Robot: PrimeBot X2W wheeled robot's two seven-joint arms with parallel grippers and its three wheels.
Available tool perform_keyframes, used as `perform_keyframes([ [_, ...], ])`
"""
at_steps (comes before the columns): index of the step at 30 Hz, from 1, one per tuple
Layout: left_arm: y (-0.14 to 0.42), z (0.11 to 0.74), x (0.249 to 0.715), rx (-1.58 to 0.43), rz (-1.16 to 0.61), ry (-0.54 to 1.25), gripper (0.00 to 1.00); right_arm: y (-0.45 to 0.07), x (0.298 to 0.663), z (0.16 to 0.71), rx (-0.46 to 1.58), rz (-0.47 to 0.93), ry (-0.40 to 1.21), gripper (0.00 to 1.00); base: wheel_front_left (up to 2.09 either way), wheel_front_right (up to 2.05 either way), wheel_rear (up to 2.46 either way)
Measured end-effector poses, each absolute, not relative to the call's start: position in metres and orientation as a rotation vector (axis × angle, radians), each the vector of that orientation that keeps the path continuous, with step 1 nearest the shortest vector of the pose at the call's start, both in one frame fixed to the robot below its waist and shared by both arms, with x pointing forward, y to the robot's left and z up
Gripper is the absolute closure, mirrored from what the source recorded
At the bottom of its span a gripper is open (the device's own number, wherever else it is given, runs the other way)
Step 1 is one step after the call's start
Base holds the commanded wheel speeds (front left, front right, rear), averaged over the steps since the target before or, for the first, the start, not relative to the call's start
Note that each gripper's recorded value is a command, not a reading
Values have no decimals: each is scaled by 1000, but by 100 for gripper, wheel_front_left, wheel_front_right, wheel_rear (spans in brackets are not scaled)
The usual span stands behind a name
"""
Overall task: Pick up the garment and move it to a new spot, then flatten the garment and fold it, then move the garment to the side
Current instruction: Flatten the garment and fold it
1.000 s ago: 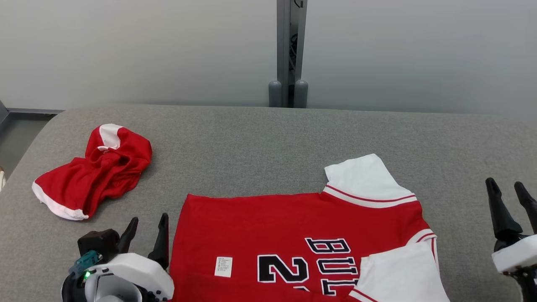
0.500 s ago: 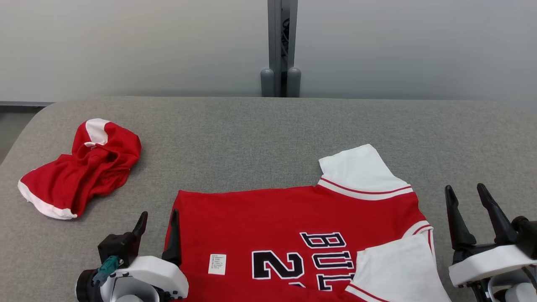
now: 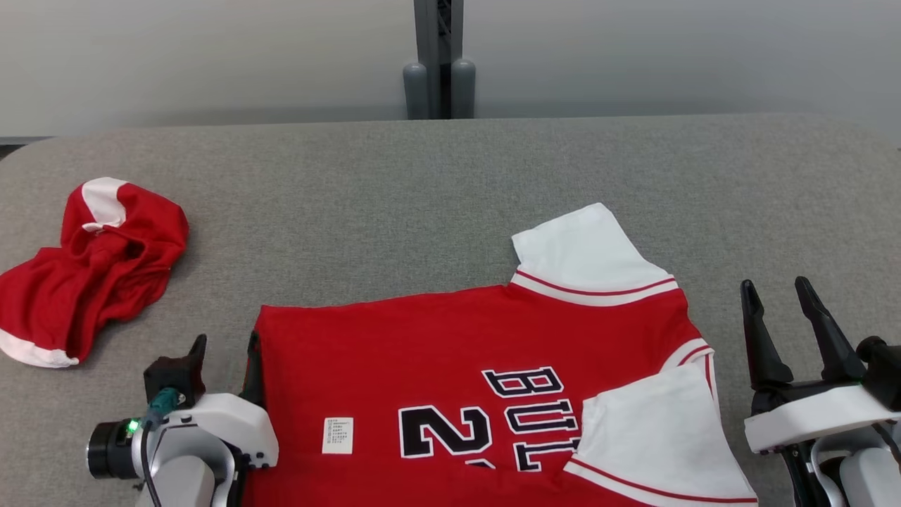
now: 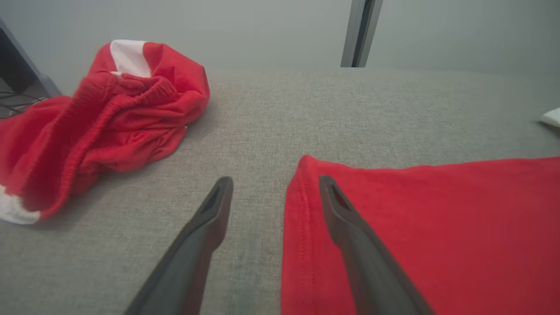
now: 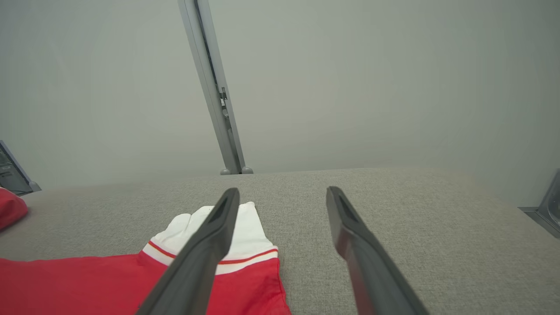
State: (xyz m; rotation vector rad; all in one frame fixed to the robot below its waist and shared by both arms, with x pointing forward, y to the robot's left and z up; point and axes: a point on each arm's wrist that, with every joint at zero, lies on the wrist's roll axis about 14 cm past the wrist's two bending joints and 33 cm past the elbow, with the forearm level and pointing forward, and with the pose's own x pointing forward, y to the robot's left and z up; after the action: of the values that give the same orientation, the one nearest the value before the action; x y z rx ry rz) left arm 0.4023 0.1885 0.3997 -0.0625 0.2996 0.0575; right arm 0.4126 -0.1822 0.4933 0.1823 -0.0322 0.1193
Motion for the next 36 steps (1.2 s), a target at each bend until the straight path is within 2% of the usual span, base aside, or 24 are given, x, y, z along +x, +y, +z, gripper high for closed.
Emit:
perform_keyframes([
  [5, 191, 386, 426, 14, 48, 364, 0, -189, 415, 485, 189, 98, -11, 0, 0, 0, 0],
  [16, 182, 360, 442, 75, -6, 475, 0, -205, 415, 474, 201, 46, 14, 0, 0, 0, 0],
  [36, 162, 392, 463, 20, -44, 348, 0, -199, 417, 471, 208, 58, 24, 0, 0, 0, 0],
])
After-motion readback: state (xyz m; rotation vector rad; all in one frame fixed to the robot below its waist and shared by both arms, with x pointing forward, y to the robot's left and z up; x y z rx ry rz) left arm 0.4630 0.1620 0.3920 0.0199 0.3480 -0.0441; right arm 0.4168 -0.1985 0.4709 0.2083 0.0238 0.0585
